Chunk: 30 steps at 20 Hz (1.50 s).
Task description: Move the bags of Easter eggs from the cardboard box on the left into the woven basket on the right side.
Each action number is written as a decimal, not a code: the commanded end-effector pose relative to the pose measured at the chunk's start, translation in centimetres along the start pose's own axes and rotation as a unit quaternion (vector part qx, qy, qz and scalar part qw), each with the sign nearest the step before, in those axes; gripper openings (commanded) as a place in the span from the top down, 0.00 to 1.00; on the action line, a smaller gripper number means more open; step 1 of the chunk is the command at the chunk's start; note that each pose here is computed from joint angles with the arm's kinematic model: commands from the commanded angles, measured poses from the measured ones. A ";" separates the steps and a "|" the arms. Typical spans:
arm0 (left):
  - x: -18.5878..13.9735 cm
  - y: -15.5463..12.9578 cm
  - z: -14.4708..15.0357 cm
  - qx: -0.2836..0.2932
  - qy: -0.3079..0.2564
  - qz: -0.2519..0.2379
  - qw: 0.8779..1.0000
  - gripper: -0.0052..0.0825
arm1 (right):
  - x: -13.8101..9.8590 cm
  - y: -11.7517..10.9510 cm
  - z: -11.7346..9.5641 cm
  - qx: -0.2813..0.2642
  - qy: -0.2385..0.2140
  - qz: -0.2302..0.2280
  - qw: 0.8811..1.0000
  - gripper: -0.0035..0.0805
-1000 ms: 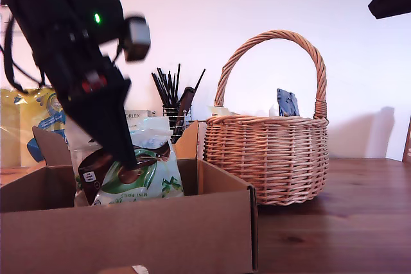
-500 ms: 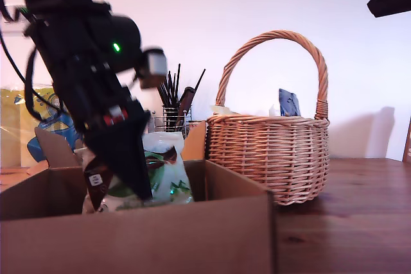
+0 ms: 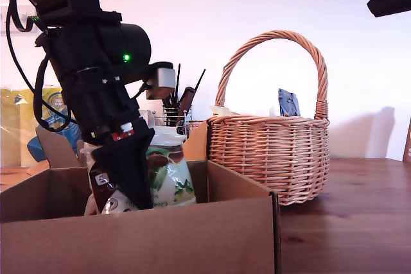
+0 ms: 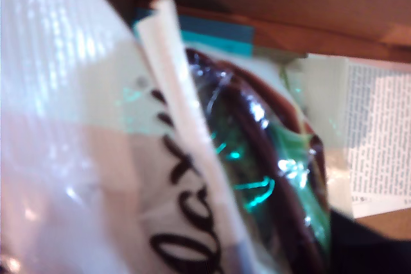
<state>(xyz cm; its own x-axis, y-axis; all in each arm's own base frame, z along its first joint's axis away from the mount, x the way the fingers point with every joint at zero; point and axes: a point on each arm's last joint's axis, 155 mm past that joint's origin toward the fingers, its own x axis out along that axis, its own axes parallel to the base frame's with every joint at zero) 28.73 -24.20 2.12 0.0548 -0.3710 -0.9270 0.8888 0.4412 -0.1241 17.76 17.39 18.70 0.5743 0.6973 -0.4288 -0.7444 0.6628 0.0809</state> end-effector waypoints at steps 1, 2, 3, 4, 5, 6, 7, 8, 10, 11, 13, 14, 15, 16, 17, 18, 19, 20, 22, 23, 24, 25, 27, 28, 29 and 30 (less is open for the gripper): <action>0.6 -0.2 -1.5 -0.011 0.024 -0.007 1.000 0.70 | -0.3 0.2 0.8 -0.004 -0.011 0.003 1.000 0.97; 0.0 -0.3 -1.3 -0.010 0.022 -0.005 1.000 0.70 | -0.3 0.2 0.8 -0.004 -0.011 0.003 1.000 0.97; -0.8 -0.4 -0.9 -0.008 0.016 -0.003 1.000 0.70 | -0.3 0.2 0.8 -0.004 -0.011 0.003 1.000 0.97; -1.6 -0.4 -0.3 -0.005 0.006 0.002 1.000 0.70 | -0.3 0.2 0.8 -0.004 -0.011 0.003 1.000 0.97; -2.5 -0.4 0.3 -0.001 -0.007 0.008 1.000 0.70 | -0.3 0.2 0.8 -0.004 -0.011 0.003 1.000 0.97; -3.6 -0.5 1.0 0.004 -0.023 0.015 1.000 0.70 | -0.3 0.2 0.8 -0.004 -0.011 0.003 1.000 0.97; -4.6 -0.5 1.5 0.009 -0.037 0.022 0.999 0.70 | -0.3 0.2 0.8 -0.004 -0.011 0.003 1.000 0.97; -5.7 -0.6 2.1 0.014 -0.052 0.030 0.998 0.70 | -0.3 0.2 0.8 -0.004 -0.011 0.003 1.000 0.97; -8.0 -0.8 3.8 0.022 -0.093 0.041 0.995 0.70 | -0.3 0.2 0.8 -0.004 -0.011 0.003 1.000 0.97; -9.2 -1.1 5.3 0.017 -0.130 0.042 0.990 0.70 | -0.3 0.2 0.8 -0.004 -0.011 0.003 1.000 0.97; -11.1 -1.5 8.5 0.029 -0.203 0.039 0.978 0.70 | -0.3 0.2 0.8 -0.004 -0.011 0.003 1.000 0.97; -11.7 -1.5 10.0 0.045 -0.230 0.048 0.971 0.70 | -0.3 0.2 0.8 -0.004 -0.011 0.003 1.000 0.97; -12.2 -1.6 11.5 0.061 -0.257 0.058 0.963 0.70 | -0.3 0.2 0.8 -0.004 -0.011 0.003 1.000 0.97; -12.4 -1.7 13.2 0.078 -0.284 0.066 0.954 0.70 | -0.3 0.2 0.8 -0.003 -0.010 0.003 1.000 0.97; -12.8 -1.7 14.7 0.088 -0.310 0.073 0.944 0.70 | -0.3 0.2 0.8 -0.003 -0.010 0.003 1.000 0.97; -13.1 -1.4 16.3 0.090 -0.337 0.084 0.933 0.70 | -0.3 0.2 0.8 -0.003 -0.009 0.004 1.000 0.97; -13.2 -1.0 17.5 0.088 -0.357 0.093 0.925 0.70 | -0.3 0.2 0.7 -0.003 -0.009 0.003 1.000 0.97; -13.1 -0.4 18.5 0.084 -0.373 0.108 0.918 0.70 | -0.3 0.2 0.7 -0.003 -0.009 0.004 1.000 0.97; -12.7 0.8 20.4 0.062 -0.404 0.136 0.903 0.70 | -0.3 0.2 0.7 -0.003 -0.009 0.003 1.000 0.97; -12.3 1.3 21.3 0.055 -0.418 0.146 0.895 0.70 | -0.3 0.2 0.7 -0.003 -0.009 0.003 1.000 0.97; -11.8 1.9 21.8 0.043 -0.426 0.160 0.889 0.70 | -0.3 0.2 0.7 -0.003 -0.009 0.003 1.000 0.97; -11.2 2.6 22.3 0.036 -0.432 0.180 0.883 0.70 | -0.3 0.2 0.7 -0.003 -0.009 0.003 1.000 0.97; -9.9 3.3 22.8 0.024 -0.434 0.214 0.875 0.70 | -0.3 0.2 0.7 -0.003 -0.009 0.003 1.000 0.97; -9.4 3.2 23.1 0.025 -0.439 0.217 0.871 0.70 | -0.3 0.2 0.7 -0.003 -0.009 0.003 1.000 0.97; -8.8 3.0 23.4 0.028 -0.441 0.217 0.871 0.70 | -0.3 0.2 0.7 -0.003 -0.009 0.003 1.000 0.97; -7.9 2.9 23.4 0.027 -0.436 0.218 0.873 0.70 | -0.3 0.2 0.7 -0.003 -0.009 0.003 1.000 0.97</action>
<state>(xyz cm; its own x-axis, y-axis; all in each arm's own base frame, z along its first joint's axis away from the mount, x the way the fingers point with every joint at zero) 41.62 -38.42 17.75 0.7012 -0.6631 -0.2618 0.7123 0.6672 0.2181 17.75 17.38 18.68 0.5740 0.6972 -0.4295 -0.7444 0.6628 0.0811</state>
